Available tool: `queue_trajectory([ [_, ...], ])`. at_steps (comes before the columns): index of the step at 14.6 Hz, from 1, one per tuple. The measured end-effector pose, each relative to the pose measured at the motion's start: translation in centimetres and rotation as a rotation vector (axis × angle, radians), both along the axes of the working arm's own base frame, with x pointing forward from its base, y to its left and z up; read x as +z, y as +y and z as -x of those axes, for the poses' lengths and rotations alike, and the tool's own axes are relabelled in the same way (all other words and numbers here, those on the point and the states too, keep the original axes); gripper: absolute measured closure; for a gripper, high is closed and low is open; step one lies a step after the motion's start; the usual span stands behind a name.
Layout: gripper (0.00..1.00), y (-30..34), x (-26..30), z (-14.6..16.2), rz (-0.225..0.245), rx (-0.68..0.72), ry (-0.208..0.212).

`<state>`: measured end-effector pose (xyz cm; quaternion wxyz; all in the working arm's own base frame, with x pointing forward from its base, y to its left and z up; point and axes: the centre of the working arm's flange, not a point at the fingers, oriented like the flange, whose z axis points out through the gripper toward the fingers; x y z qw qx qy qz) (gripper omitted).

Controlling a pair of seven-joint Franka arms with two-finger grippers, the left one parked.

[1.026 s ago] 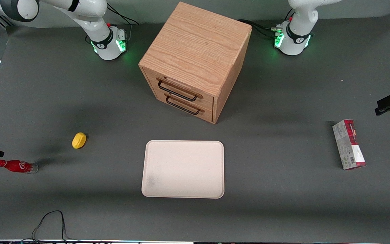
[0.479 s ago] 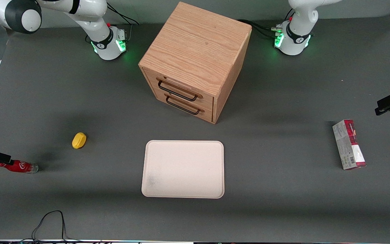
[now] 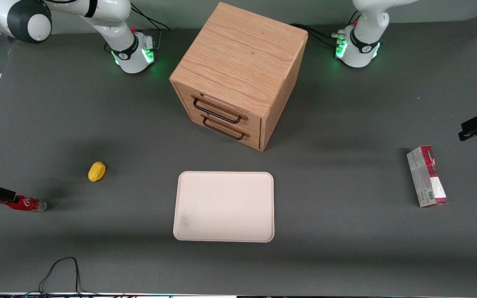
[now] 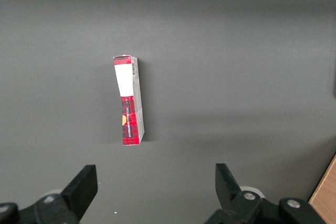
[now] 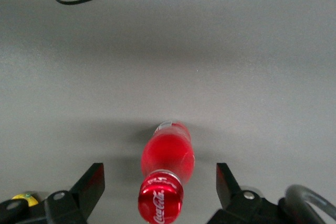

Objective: Place coke bottle on tray
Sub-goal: 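Close the right gripper around the bottle's body, then lift the bottle and carry it toward the cream tray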

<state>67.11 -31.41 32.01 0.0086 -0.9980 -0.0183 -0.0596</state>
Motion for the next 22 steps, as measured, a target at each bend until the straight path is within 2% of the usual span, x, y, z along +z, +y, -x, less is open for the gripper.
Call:
queue_trajectory([
  [1,0.11,0.0,0.0,0.0,0.0,0.0,-0.001],
  [4,0.45,0.0,0.0,0.0,0.0,0.0,0.0],
  [5,0.53,0.0,-0.1,0.0,0.0,0.0,0.001],
  [6,0.53,0.0,-0.1,0.0,-0.001,0.0,0.002],
  [7,0.58,0.0,-0.2,0.0,-0.001,0.0,0.002],
  [8,0.68,-0.1,-0.1,0.0,0.001,-0.001,0.001],
  [14,0.68,0.1,-0.1,-0.1,0.001,0.001,0.0],
  [17,0.68,1.8,0.8,-1.1,0.006,-0.005,-0.006],
  [20,0.68,6.6,4.5,-2.5,0.042,-0.046,0.028],
  [22,0.68,10.7,8.9,-3.2,0.028,-0.074,0.052],
])
